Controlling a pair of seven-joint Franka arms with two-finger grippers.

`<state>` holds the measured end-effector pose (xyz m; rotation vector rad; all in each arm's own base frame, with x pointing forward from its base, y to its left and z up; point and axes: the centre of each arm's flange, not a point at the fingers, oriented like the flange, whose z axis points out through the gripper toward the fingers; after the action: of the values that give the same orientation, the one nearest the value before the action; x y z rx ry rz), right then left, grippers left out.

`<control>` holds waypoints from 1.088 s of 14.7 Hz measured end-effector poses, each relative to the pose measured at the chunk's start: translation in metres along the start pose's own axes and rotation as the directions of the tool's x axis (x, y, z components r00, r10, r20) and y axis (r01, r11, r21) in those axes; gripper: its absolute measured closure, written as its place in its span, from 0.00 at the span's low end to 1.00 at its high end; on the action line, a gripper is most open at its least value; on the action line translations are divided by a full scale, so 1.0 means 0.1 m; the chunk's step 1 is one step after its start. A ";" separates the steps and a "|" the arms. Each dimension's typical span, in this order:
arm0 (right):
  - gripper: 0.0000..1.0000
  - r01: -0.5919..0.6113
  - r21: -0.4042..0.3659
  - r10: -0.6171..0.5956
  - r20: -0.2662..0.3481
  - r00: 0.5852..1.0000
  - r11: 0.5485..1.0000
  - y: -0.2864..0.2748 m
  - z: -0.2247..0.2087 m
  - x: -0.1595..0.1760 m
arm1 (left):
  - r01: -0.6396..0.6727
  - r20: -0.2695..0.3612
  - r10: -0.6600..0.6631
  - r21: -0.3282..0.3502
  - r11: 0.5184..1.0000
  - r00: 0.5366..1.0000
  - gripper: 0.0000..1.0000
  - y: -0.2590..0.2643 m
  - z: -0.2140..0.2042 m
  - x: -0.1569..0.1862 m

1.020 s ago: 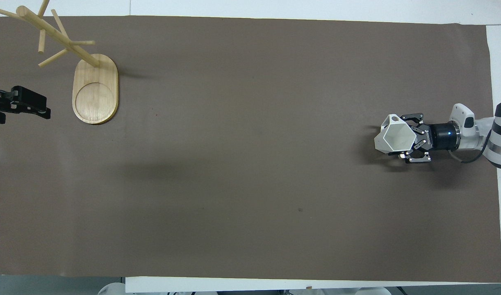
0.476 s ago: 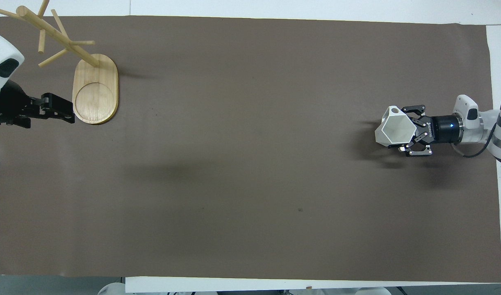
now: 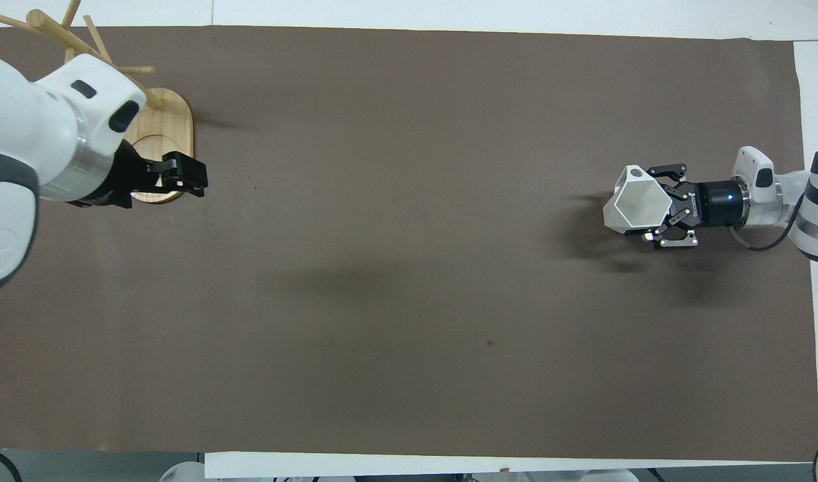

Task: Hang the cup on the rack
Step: 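Carry the mug with the right gripper toward the left gripper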

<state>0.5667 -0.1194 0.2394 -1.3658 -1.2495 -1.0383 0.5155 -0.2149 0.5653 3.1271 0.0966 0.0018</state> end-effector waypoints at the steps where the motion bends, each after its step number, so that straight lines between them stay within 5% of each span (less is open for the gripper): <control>1: 0.20 0.007 0.004 -0.007 -0.011 1.000 1.000 0.03 0.10 0.07 | 0.002 -0.005 -0.002 -0.003 1.000 1.000 0.00 0.16 0.02 -0.07; 9: 0.20 0.052 0.051 -0.042 -0.174 0.984 0.997 0.15 1.47 0.56 | 0.012 -0.022 -0.012 -0.018 1.000 1.000 0.00 0.57 0.11 -0.20; 16: 0.20 0.061 0.002 -0.060 -0.141 0.988 0.998 0.25 2.59 0.95 | 0.007 -0.025 -0.007 -0.019 1.000 1.000 0.00 0.60 0.10 -0.21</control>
<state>0.5957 0.1516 0.2890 -1.2345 -1.1944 -1.1517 0.4985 -0.2763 0.5559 3.1078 0.1072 0.0413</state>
